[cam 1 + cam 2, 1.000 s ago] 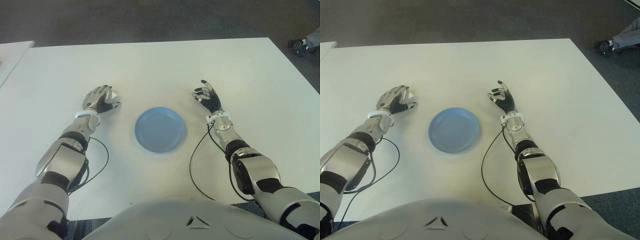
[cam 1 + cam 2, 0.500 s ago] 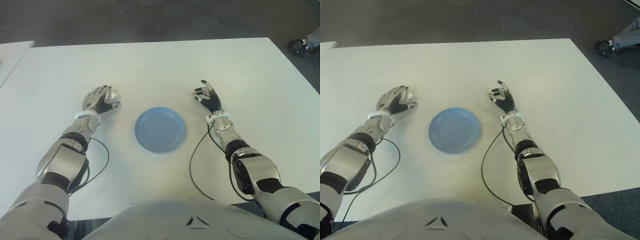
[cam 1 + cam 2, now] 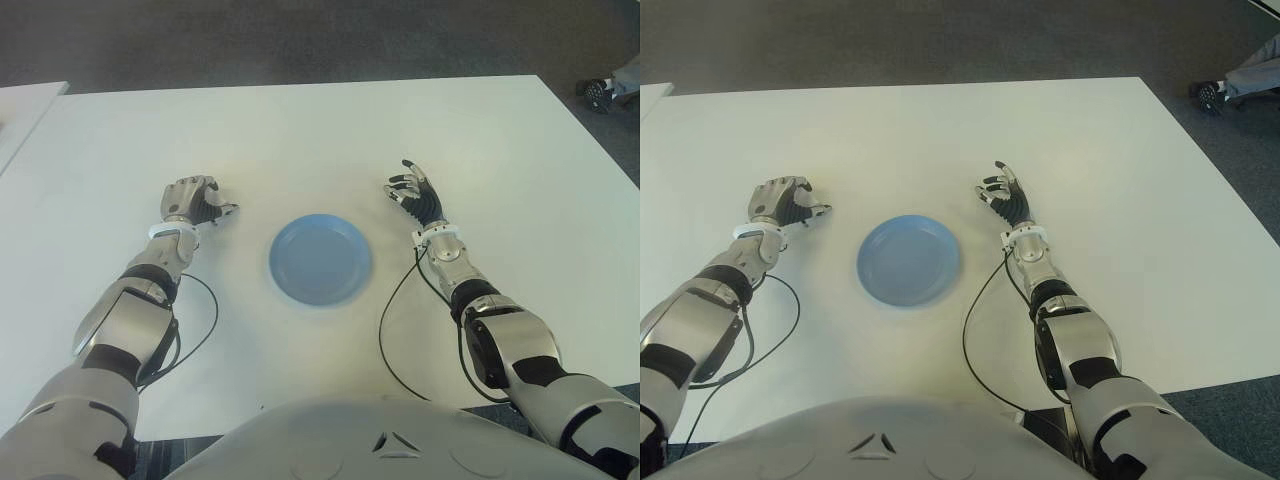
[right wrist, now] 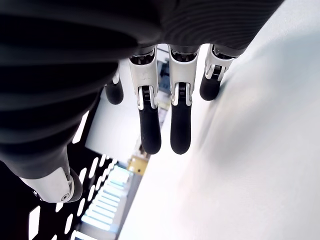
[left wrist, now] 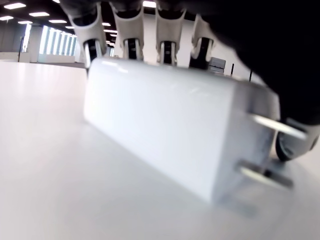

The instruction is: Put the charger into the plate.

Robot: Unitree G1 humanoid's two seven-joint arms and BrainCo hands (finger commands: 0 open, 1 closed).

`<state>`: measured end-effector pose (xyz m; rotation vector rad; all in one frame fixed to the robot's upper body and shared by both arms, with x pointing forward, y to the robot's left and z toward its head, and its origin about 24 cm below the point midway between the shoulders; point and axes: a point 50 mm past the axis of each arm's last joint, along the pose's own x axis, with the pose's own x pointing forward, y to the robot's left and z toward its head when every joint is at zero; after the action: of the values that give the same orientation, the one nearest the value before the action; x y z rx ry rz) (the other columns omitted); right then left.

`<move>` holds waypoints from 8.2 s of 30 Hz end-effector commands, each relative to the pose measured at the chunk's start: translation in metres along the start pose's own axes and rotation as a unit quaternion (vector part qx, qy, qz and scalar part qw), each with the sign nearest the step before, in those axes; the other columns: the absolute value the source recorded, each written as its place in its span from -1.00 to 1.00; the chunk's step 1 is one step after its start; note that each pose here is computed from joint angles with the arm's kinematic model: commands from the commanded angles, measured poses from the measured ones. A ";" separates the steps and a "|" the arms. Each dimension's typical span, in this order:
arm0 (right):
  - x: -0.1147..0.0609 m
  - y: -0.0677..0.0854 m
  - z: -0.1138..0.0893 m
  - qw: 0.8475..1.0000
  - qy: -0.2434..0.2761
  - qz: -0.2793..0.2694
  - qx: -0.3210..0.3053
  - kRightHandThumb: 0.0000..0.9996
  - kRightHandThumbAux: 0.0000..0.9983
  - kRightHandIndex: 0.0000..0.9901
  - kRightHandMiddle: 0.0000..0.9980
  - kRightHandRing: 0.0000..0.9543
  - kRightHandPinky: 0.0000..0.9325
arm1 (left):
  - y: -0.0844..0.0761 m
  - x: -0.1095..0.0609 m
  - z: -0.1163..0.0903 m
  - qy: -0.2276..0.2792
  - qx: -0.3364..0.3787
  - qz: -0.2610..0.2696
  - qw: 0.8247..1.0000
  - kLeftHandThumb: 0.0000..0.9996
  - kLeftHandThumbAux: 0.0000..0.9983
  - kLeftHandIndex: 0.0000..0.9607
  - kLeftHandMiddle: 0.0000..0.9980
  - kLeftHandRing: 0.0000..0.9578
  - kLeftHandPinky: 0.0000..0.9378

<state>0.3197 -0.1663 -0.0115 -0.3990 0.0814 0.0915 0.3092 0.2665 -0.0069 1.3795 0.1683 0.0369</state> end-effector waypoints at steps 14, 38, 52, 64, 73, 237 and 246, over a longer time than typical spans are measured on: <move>-0.030 0.030 -0.042 0.992 0.103 0.071 0.000 -1.00 0.24 -0.87 -0.35 -0.34 -0.44 | -0.017 -0.009 -0.001 0.041 -0.081 -0.034 0.995 0.44 0.40 -0.08 0.56 0.63 0.48; -0.028 0.032 -0.040 0.992 0.101 0.071 0.005 -1.00 0.25 -0.85 -0.36 -0.33 -0.38 | -0.006 -0.004 0.006 0.006 -0.135 0.004 0.991 0.44 0.40 -0.08 0.64 0.72 0.60; -0.028 0.032 -0.040 0.992 0.103 0.072 0.008 -1.00 0.25 -0.87 -0.36 -0.34 -0.39 | 0.006 0.000 0.010 -0.022 -0.158 0.027 0.987 0.46 0.39 -0.07 0.65 0.73 0.66; -0.027 0.033 -0.039 0.992 0.102 0.074 0.005 -1.00 0.29 -0.88 -0.36 -0.34 -0.39 | 0.024 0.009 0.027 -0.074 -0.188 0.070 0.977 0.47 0.39 -0.07 0.66 0.74 0.77; -0.026 0.034 -0.038 0.992 0.102 0.075 0.005 -1.00 0.30 -0.89 -0.33 -0.33 -0.43 | 0.037 0.013 0.047 -0.132 -0.199 0.103 0.966 0.47 0.39 -0.07 0.67 0.75 0.79; -0.027 0.036 -0.037 0.993 0.094 0.071 -0.013 -1.00 0.50 -0.74 -0.27 -0.32 -0.60 | -0.024 -0.009 0.050 -0.046 -0.708 -0.071 0.701 -0.89 -0.07 -1.00 -1.00 -1.00 -1.00; -0.028 0.035 -0.038 0.993 0.096 0.070 -0.012 -1.00 0.42 -0.74 -0.28 -0.32 -0.59 | -0.027 -0.010 0.053 -0.048 -0.702 -0.087 0.705 -0.91 -0.07 -1.00 -1.00 -1.00 -1.00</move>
<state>0.3207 -0.1587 -0.0113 -0.4212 0.0698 0.0947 0.3067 0.2120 -0.0167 -0.1898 0.0839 -0.0541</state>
